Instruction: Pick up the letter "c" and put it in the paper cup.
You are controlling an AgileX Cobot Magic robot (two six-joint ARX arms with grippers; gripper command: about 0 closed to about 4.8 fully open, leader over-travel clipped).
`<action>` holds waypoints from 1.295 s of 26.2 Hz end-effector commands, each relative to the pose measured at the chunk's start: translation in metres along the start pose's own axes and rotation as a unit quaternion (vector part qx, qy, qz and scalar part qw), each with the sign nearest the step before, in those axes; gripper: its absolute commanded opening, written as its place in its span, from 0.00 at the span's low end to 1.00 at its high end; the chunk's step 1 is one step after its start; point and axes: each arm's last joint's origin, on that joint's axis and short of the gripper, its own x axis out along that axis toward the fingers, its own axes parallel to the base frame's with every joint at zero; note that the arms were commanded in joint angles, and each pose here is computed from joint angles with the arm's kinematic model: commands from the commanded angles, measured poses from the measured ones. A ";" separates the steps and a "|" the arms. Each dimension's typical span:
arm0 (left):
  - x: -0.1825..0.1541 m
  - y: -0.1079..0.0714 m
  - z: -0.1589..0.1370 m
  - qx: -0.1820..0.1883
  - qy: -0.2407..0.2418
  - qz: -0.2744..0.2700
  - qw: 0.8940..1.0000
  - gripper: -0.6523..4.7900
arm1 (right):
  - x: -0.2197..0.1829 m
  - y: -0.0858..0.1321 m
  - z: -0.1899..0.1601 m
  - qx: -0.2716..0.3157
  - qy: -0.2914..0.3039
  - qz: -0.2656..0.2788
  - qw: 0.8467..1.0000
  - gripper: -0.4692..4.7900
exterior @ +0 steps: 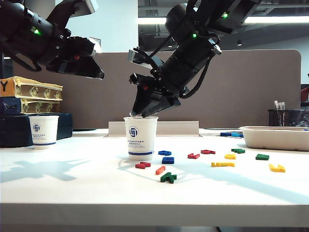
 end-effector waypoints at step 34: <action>-0.066 -0.001 0.032 0.029 -0.012 0.024 0.999 0.29 | -0.096 0.016 0.039 -0.010 -0.035 -0.026 0.999 0.39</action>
